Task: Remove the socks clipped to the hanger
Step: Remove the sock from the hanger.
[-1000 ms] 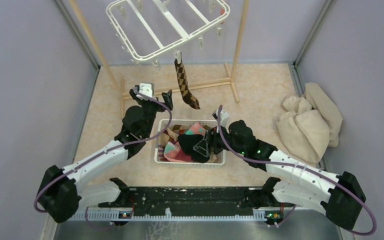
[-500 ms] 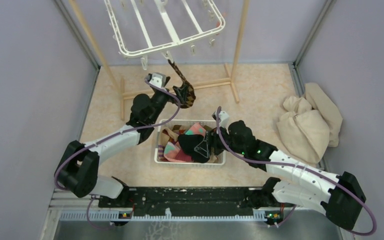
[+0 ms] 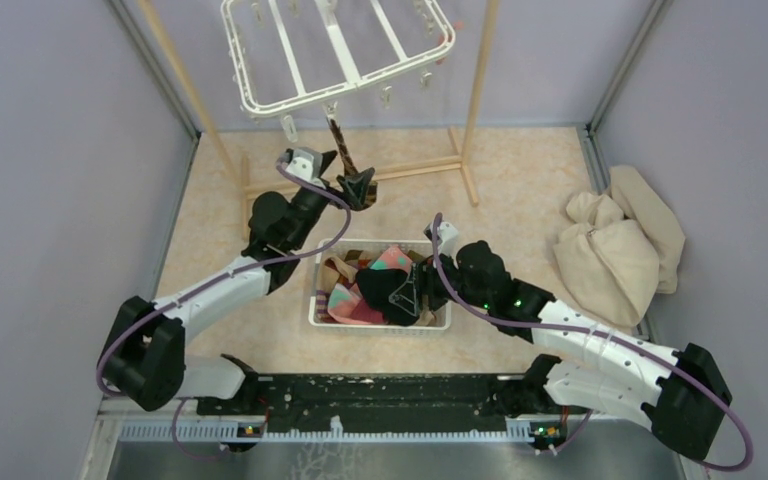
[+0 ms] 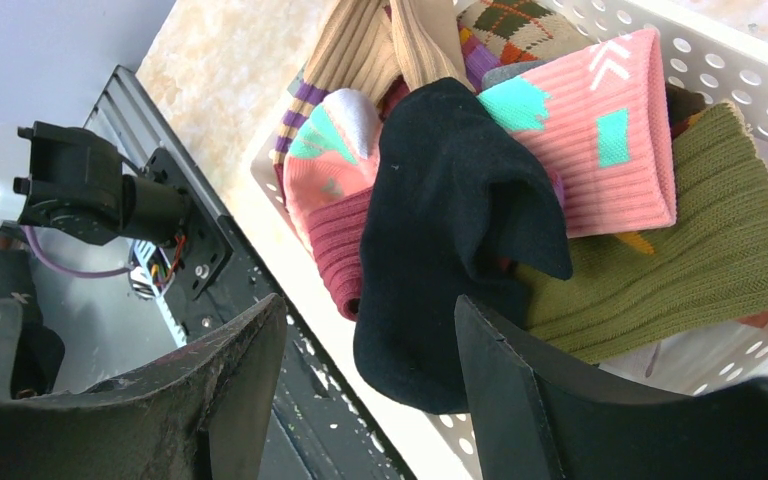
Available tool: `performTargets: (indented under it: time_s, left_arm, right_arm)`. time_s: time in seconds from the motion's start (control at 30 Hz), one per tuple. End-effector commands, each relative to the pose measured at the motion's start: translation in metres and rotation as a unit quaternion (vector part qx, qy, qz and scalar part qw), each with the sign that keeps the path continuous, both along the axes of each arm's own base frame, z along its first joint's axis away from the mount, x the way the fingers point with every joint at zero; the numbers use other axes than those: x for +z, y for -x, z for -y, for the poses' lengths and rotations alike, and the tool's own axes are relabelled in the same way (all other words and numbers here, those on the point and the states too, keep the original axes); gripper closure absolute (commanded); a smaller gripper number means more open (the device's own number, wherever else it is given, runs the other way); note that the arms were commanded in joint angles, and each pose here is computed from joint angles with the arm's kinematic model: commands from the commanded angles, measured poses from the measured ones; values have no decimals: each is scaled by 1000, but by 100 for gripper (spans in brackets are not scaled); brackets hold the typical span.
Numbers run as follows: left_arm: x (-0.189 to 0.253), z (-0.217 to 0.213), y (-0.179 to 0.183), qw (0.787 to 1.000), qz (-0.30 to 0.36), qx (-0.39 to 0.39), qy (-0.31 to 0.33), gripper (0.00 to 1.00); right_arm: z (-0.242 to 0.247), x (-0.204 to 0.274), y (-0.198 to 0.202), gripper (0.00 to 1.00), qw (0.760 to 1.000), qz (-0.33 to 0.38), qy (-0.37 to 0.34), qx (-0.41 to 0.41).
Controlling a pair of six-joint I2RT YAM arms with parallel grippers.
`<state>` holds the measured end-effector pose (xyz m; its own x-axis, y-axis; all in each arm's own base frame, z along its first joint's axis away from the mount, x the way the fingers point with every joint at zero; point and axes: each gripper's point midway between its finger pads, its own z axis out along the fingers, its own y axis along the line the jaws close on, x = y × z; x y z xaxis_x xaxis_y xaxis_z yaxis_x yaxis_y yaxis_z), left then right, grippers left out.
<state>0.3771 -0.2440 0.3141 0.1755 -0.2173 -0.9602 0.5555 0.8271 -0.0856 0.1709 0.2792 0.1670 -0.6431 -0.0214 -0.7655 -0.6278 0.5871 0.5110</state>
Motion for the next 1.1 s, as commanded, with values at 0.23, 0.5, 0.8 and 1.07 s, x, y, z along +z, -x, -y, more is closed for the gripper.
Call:
performTargets:
  time_s: [0.23,0.5,0.8,1.07]
  left_arm:
    - [-6,-8,-21,1000,-13,-1,10,1]
    - [5,-26,-44,1000,-8,4,11,38]
    - [8,-29,-20,1000,-17,-16,7,70]
    - [39,-25,-5,999,-17,-44,10,100]
  right_arm:
    - [-7,31,-7,37,999,27,-37,-3]
    - [-2,33,-8,37,999,31,-34,-12]
    - [-5,45,-10,37,998,42,-37,-7]
    - [-20,81,-26,37,996,74,-56,-6]
